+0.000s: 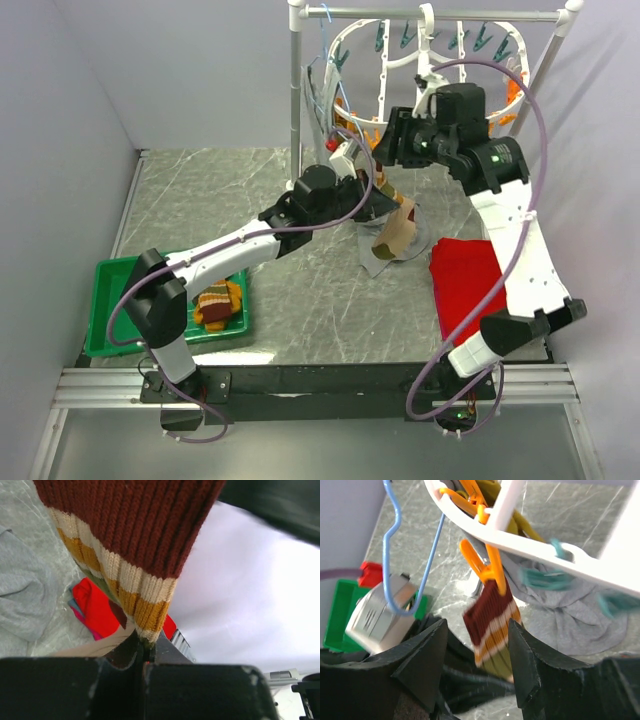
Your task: Remove the socks clipped to the hanger
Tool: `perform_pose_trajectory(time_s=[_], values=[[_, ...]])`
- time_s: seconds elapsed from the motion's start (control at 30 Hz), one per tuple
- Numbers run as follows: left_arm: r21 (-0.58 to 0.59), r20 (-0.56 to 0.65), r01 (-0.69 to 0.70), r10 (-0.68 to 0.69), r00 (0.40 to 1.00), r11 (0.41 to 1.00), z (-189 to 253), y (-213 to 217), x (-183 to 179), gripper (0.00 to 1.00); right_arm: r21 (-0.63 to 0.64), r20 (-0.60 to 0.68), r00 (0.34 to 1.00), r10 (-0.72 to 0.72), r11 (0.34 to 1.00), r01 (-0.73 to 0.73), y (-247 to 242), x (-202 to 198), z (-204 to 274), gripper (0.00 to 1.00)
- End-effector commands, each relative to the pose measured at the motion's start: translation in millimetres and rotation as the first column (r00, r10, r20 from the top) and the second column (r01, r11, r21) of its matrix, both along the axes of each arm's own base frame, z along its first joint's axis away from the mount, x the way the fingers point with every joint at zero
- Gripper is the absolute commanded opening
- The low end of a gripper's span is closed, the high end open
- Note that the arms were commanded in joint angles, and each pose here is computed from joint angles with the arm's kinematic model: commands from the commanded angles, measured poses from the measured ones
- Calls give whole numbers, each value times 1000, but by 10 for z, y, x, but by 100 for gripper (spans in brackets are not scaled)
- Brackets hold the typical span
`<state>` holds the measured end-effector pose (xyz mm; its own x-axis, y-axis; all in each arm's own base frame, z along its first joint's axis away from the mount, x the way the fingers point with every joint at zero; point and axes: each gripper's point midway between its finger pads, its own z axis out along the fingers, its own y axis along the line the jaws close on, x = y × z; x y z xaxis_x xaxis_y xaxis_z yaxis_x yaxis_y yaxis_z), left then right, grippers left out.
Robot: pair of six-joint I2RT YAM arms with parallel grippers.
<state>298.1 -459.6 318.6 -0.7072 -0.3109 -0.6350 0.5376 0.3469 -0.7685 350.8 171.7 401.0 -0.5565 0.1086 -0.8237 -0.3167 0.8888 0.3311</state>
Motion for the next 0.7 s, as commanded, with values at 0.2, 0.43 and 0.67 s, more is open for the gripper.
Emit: perform_pose_trajectory(time_s=[0.2, 0.43, 0.67], values=[[-52, 46, 49, -47, 998, 997, 325, -55, -245, 1, -31, 89, 996, -32, 999, 34, 65, 233, 197, 59], [-57, 54, 67, -64, 997, 996, 384, -94, -300, 1, -58, 103, 994, -49, 997, 55, 65, 395, 168, 59], [-55, 60, 70, -67, 996, 996, 407, -92, -334, 1, -56, 120, 991, -60, 996, 67, 64, 437, 174, 54]])
